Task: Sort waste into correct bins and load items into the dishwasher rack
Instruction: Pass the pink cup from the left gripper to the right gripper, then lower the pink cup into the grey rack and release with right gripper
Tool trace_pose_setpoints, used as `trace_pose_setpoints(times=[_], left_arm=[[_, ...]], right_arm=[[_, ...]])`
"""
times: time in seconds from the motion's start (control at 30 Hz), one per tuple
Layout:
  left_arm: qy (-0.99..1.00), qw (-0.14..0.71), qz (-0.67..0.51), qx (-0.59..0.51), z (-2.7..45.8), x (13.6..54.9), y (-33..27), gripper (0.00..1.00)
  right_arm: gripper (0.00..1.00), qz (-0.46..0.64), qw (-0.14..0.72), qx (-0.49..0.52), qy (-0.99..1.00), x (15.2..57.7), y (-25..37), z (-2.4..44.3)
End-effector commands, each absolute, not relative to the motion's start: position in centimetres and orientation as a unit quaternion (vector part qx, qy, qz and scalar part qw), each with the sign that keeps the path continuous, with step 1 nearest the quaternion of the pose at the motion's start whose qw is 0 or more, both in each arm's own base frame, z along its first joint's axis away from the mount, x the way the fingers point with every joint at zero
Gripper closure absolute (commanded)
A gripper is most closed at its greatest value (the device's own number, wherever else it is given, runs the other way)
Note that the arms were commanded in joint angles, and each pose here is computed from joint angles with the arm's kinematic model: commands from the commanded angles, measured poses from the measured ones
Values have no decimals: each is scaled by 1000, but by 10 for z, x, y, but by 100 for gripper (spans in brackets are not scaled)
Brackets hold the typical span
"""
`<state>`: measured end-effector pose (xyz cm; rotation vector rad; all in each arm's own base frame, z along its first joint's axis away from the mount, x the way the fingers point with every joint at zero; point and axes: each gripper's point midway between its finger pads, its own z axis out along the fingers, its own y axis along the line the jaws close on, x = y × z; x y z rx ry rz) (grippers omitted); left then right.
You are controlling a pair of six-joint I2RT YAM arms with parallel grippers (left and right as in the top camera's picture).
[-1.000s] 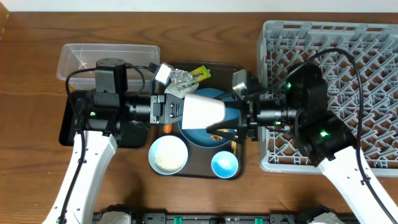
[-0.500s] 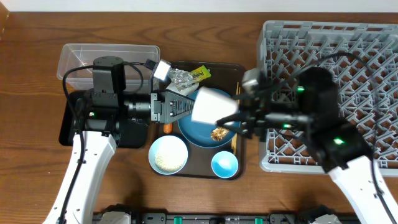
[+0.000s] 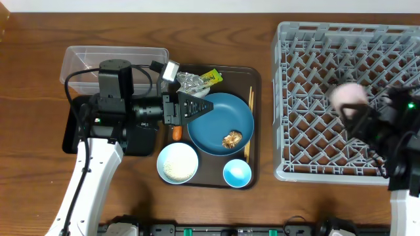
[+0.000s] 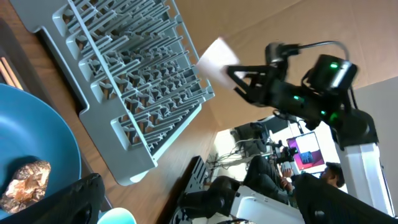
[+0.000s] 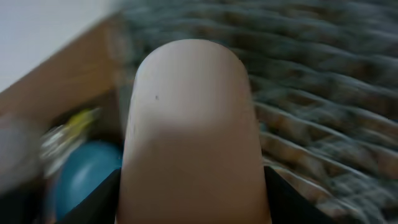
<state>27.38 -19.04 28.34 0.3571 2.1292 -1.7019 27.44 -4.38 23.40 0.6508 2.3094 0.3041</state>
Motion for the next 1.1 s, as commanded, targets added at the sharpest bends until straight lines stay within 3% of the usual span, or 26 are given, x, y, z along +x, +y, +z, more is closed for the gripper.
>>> trace_pose_setpoints(times=[0.0,0.2,0.57,0.93,0.97,1.0,1.07], left_arm=[[759,203,-605,130,290,273,-190,2],[760,200,-605,128,289,273,-190,2],[760,199,-605,127,288,272,-190,2],[760,199,-605,127,288,272,-190,2],[760,199,-605,127,288,272,-190,2],[760,199,-605,127,288,272,-190,2],[761,198,-605,126,288,273,-190,2]], right_arm=[[65,11,325,376,868,261,-106,216],[65,8,241,416,877,257,-124,175],[63,90,125,396,905,267,-97,120],[64,99,131,384,909,267,-93,126],[57,99,135,383,908,269,-94,126],[36,99,141,382,908,272,-95,127],[10,98,151,381,907,276,-97,128]])
